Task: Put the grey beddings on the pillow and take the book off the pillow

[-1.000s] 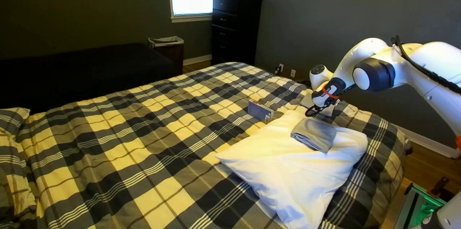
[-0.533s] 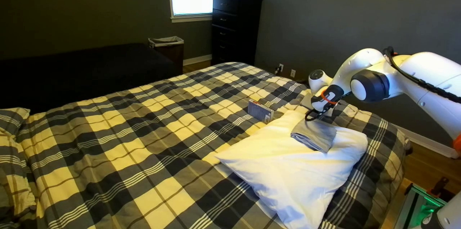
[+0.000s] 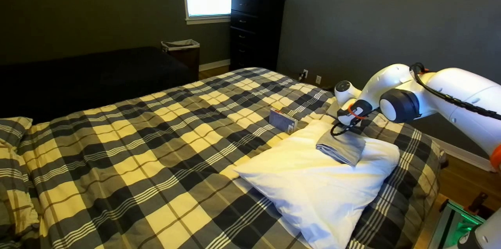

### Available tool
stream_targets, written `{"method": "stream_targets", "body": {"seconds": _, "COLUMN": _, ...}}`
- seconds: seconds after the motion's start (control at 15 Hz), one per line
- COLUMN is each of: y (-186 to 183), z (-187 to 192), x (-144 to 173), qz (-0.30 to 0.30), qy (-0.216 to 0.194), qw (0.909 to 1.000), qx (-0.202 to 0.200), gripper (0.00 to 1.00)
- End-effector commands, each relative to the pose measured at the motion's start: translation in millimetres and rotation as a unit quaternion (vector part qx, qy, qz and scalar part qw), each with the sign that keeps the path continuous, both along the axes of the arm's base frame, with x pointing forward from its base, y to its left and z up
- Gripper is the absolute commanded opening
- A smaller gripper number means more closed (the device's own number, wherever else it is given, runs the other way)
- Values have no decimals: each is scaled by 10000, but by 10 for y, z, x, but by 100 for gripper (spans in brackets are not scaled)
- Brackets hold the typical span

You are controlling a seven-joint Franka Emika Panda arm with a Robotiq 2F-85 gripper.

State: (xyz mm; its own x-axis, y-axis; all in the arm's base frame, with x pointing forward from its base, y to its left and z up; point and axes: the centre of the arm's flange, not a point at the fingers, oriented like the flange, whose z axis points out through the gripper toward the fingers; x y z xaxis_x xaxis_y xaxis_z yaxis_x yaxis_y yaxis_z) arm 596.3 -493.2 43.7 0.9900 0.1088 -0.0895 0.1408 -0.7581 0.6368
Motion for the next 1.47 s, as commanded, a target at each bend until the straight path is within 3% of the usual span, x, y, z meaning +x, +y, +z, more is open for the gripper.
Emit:
{"method": "stream_targets", "body": {"seconds": 0.0, "y": -169, "z": -213, "x": 158, "qz": 66, "qy": -158, "qw": 9998, "qx": -78, "gripper": 100}}
{"method": "stream_targets", "body": {"seconds": 0.4, "y": -233, "z": -280, "x": 203, "qz": 71, "qy": -260, "qw": 9992, "qx": -284, "gripper": 100}}
{"method": "stream_targets", "body": {"seconds": 0.47, "y": -242, "z": -285, "x": 206, "qz": 79, "qy": -271, "qw": 9991, "qx": -318, "gripper": 93}}
{"method": "stream_targets", "body": {"seconds": 0.53, "y": -249, "z": -291, "x": 206, "qz": 92, "qy": -277, "qw": 9990, "qx": -344, "gripper": 74}}
{"method": "stream_targets", "body": {"seconds": 1.13, "y": -162, "z": -62, "x": 136, "qz": -39, "qy": -315, "qw": 9995, "qx": -71, "gripper": 4}}
{"method": "stream_targets", "body": {"seconds": 1.4, "y": -156, "z": 128, "x": 64, "qz": 15, "qy": -394, "qw": 9991, "qx": 137, "gripper": 1}}
